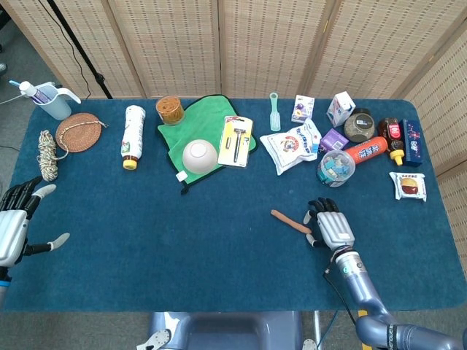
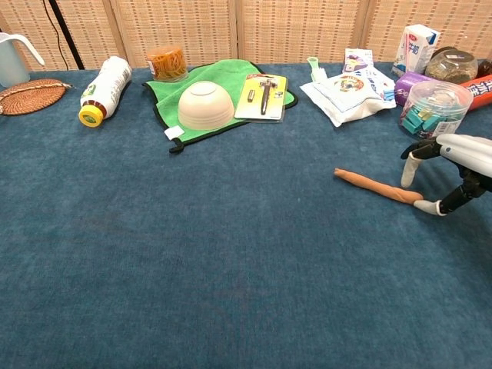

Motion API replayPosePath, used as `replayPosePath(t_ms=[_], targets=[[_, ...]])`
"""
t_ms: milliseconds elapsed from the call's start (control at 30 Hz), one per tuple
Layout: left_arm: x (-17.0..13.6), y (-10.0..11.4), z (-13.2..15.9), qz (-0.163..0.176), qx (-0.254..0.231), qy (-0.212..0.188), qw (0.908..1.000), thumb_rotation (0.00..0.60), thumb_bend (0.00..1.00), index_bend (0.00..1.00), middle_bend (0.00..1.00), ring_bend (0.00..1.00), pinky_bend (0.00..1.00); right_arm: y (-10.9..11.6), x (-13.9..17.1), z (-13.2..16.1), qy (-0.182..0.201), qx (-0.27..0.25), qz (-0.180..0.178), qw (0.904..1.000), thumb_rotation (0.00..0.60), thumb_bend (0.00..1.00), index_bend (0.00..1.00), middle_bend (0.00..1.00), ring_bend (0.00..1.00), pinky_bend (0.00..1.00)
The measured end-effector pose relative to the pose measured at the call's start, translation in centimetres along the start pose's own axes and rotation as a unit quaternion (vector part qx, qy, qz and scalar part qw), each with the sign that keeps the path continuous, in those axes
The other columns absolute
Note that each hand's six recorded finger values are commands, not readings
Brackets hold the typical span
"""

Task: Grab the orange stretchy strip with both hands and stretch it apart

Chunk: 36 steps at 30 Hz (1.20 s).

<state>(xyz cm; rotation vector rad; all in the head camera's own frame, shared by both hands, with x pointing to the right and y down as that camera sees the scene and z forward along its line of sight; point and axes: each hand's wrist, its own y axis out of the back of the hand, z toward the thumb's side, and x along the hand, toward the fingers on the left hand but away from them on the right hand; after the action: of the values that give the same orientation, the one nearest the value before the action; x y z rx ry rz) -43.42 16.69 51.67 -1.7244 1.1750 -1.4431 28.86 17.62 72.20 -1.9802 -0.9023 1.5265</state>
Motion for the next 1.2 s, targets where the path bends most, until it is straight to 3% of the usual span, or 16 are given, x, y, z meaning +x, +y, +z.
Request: replayPosePath(t_ms=[433, 833, 1200], targets=[[-0.3, 0.2, -0.4, 0.003, -0.001, 0.005, 1.0000, 0.490, 0.14, 0.17, 0.06, 0.01, 0.00, -0.3, -0.7, 0.2, -0.003, 0.006, 0.006, 1.0000, 0.600, 0.34, 0.47, 0.20, 0.03, 0.01], [-0.5, 0.2, -1.2, 0.004, -0.003, 0.012, 0.9999, 0.490, 0.14, 0.17, 0.05, 0.01, 0.00, -0.2, -1.2, 1.5, 0.007, 0.006, 0.010, 0.9999, 0.600, 0.41, 0.52, 0.24, 0.07, 0.04], [-0.6, 0.4, -1.7, 0.008, -0.003, 0.017, 0.9998, 0.488, 0.14, 0.17, 0.04, 0.01, 0.00, -0.6, -1.6, 2.2, 0.010, 0.014, 0.018, 0.9997, 0.600, 0.53, 0.55, 0.27, 0.14, 0.17]])
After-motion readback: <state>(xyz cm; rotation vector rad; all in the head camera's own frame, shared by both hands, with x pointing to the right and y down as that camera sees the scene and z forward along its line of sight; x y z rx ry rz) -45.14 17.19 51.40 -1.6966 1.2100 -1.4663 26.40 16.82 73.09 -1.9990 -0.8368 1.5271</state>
